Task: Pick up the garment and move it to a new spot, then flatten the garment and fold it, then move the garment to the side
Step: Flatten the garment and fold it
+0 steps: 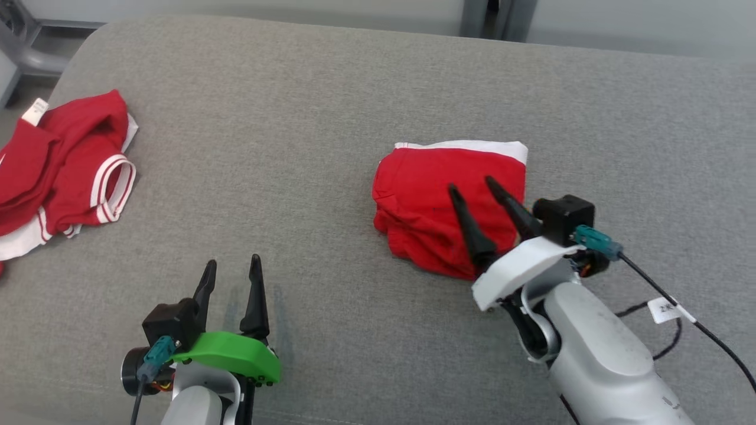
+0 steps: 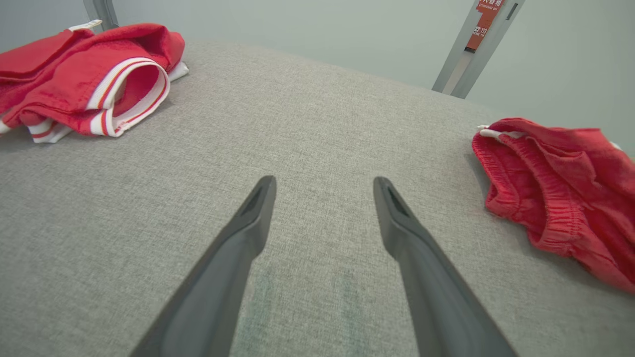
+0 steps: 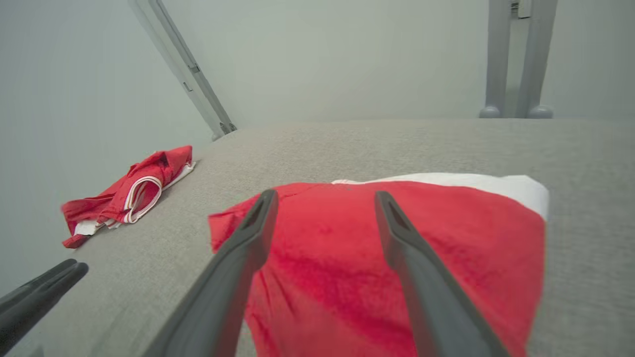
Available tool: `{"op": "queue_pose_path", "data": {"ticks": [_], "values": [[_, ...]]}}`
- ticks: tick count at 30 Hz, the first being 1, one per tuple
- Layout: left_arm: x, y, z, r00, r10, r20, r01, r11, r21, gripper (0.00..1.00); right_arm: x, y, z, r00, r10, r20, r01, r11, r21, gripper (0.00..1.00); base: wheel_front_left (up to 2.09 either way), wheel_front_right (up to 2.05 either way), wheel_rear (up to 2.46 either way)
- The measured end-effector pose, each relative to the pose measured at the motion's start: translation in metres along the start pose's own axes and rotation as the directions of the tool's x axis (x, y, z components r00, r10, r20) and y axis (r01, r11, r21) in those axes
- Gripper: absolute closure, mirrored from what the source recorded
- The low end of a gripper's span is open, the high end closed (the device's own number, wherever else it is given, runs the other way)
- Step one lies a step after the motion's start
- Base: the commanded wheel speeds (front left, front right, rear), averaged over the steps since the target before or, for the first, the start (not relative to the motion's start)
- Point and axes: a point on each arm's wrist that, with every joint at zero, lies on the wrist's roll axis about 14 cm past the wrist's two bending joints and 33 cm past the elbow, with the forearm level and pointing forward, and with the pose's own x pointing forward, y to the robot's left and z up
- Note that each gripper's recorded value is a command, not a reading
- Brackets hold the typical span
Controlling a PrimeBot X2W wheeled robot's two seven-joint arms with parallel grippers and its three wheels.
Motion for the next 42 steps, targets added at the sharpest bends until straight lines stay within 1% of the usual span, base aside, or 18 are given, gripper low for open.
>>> {"op": "queue_pose_path", "data": {"ticks": [3, 4, 6, 10, 13, 17, 19, 23, 29, 35, 41, 42], "values": [[0.006, -0.009, 0.000, 1.000, -0.028, 0.002, 0.028, 1.000, 0.009, 0.00, -0.025, -0.045, 0.007, 0.989, -0.146, 0.027, 0.147, 0.989, -0.030, 0.00, 0.00, 0.00, 0.00], [0.007, -0.011, 0.000, 0.999, -0.034, 0.002, 0.034, 0.999, 0.010, 0.00, -0.033, -0.055, 0.009, 0.983, -0.180, 0.036, 0.181, 0.983, -0.040, 0.00, 0.00, 0.00, 0.00], [0.010, -0.017, 0.000, 0.999, -0.050, 0.001, 0.050, 0.999, 0.019, 0.00, -0.052, -0.079, 0.015, 0.964, -0.260, 0.057, 0.264, 0.962, -0.065, 0.00, 0.00, 0.00, 0.00], [0.010, -0.024, -0.002, 0.997, -0.073, -0.001, 0.073, 0.996, 0.049, 0.00, -0.091, -0.112, 0.019, 0.920, -0.385, 0.080, 0.390, 0.917, -0.078, 0.00, 0.00, 0.00, 0.00], [0.006, -0.025, -0.003, 0.997, -0.080, -0.001, 0.080, 0.994, 0.068, 0.00, -0.114, -0.122, 0.022, 0.895, -0.436, 0.092, 0.443, 0.893, -0.082, 0.00, 0.00, 0.00, 0.00], [-0.009, -0.024, -0.010, 0.996, -0.089, -0.021, 0.091, 0.990, 0.110, 0.00, -0.142, -0.126, 0.018, 0.871, -0.483, 0.090, 0.489, 0.870, -0.069, 0.00, 0.00, 0.00, 0.00], [-0.015, -0.023, -0.012, 0.996, -0.088, -0.023, 0.090, 0.990, 0.113, 0.00, -0.155, -0.127, 0.014, 0.858, -0.506, 0.083, 0.511, 0.858, -0.052, 0.00, 0.00, 0.00, 0.00], [-0.027, -0.025, -0.014, 0.995, -0.099, -0.024, 0.101, 0.988, 0.119, 0.00, -0.171, -0.123, 0.015, 0.850, -0.519, 0.093, 0.525, 0.850, -0.055, 0.00, 0.00, 0.00, 0.00], [-0.030, -0.029, -0.004, 0.994, -0.107, 0.008, 0.105, 0.988, 0.114, 0.00, -0.185, -0.122, 0.023, 0.838, -0.533, 0.120, 0.542, 0.838, -0.060, 0.00, 0.00, 0.00, 0.00], [-0.031, -0.033, -0.004, 0.993, -0.120, 0.010, 0.118, 0.986, 0.116, 0.00, -0.185, -0.121, 0.024, 0.839, -0.531, 0.123, 0.540, 0.840, -0.058, 0.00, 0.00, 0.00, 0.00], [-0.031, -0.034, -0.006, 0.993, -0.121, 0.002, 0.120, 0.986, 0.115, 0.00, -0.176, -0.117, 0.022, 0.852, -0.511, 0.113, 0.520, 0.852, -0.067, 0.00, 0.00, 0.00, 0.00], [-0.031, -0.034, -0.007, 0.993, -0.120, 0.000, 0.119, 0.986, 0.115, 0.00, -0.172, -0.115, 0.022, 0.859, -0.499, 0.111, 0.508, 0.857, -0.083, 0.06, 0.00, 0.00, 0.00]]}}
